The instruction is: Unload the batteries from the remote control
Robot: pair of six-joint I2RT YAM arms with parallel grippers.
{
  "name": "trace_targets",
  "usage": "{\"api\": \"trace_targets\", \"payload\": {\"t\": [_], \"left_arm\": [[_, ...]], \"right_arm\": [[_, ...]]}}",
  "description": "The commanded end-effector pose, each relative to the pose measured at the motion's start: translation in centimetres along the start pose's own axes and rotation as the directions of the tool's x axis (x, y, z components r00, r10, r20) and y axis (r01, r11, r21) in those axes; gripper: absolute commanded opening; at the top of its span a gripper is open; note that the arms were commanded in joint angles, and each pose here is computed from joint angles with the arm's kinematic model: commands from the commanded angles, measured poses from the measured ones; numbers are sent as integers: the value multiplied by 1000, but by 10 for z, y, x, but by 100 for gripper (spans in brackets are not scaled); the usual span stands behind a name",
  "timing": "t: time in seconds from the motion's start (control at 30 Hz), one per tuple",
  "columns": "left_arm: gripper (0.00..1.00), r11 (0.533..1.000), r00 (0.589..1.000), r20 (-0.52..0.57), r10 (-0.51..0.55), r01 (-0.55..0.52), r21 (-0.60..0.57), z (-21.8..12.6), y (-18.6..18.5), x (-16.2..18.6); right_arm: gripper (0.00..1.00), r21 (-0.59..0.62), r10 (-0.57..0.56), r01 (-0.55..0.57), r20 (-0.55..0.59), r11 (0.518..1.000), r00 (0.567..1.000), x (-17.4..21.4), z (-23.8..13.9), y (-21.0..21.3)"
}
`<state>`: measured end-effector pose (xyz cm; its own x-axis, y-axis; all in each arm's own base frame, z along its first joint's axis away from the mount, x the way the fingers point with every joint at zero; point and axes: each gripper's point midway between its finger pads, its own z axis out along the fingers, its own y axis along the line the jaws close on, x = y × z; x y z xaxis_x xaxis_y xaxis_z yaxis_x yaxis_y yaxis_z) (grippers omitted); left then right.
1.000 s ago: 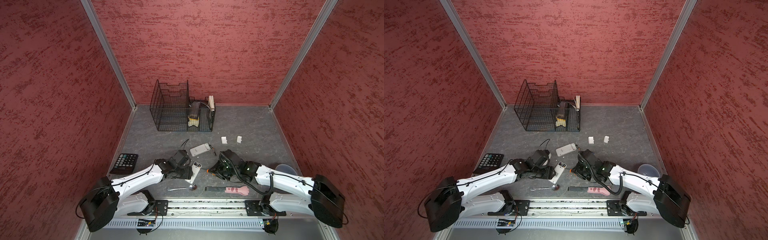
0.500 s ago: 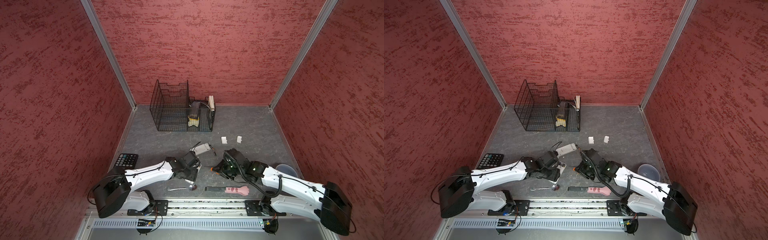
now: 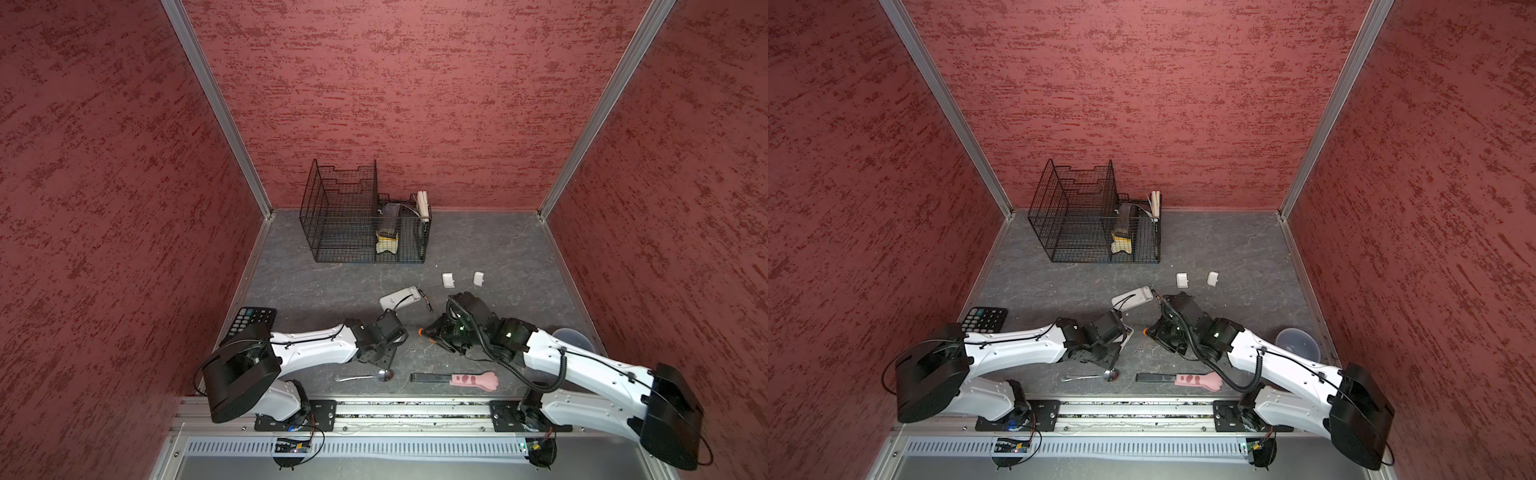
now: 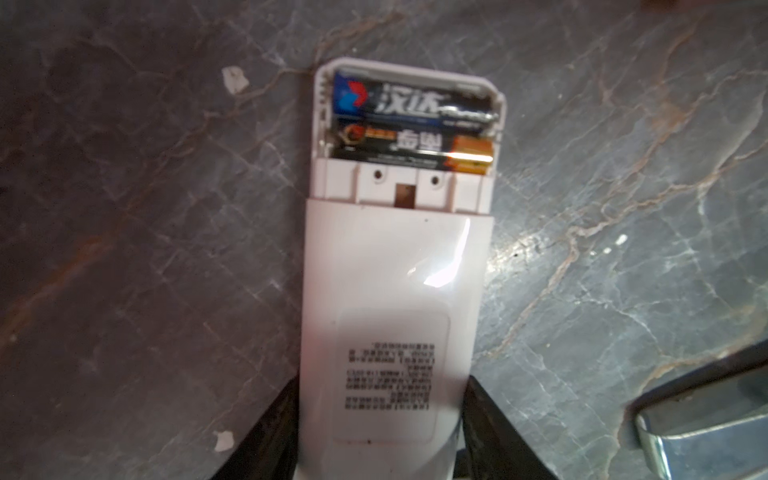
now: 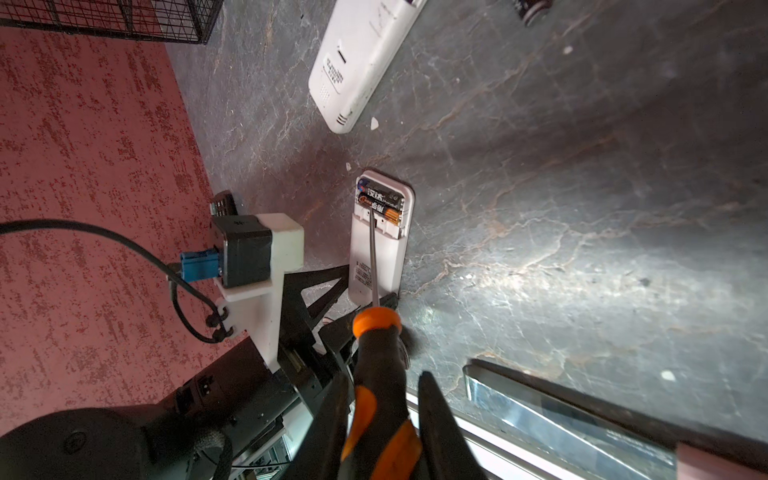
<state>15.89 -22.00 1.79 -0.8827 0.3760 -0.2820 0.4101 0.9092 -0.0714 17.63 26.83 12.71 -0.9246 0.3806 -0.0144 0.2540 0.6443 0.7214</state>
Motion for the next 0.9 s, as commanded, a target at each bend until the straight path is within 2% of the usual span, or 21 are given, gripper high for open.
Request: {"api": "trace_targets", "payload": {"t": [0.0,0.1,0.37,0.87], "left_arm": [[53,1000,1000,15,12,-11,-24,4,3,-4],[49,1000,1000,15,11,-11,-26,5,3,-5],[47,999,1000,17,-4,5,-33,6,7,-7],[47,1000,1000,15,-3,4,-31,6,7,-7]], "right_arm": [[0,-43,50,-49,21,998,999,-6,0,14],[0,-31,64,-63,21,998,998,-6,3,11],[0,-32,100,-100,-2,994,995,-4,17,5],[0,-7,135,-135,-18,991,991,-1,26,-8]]}}
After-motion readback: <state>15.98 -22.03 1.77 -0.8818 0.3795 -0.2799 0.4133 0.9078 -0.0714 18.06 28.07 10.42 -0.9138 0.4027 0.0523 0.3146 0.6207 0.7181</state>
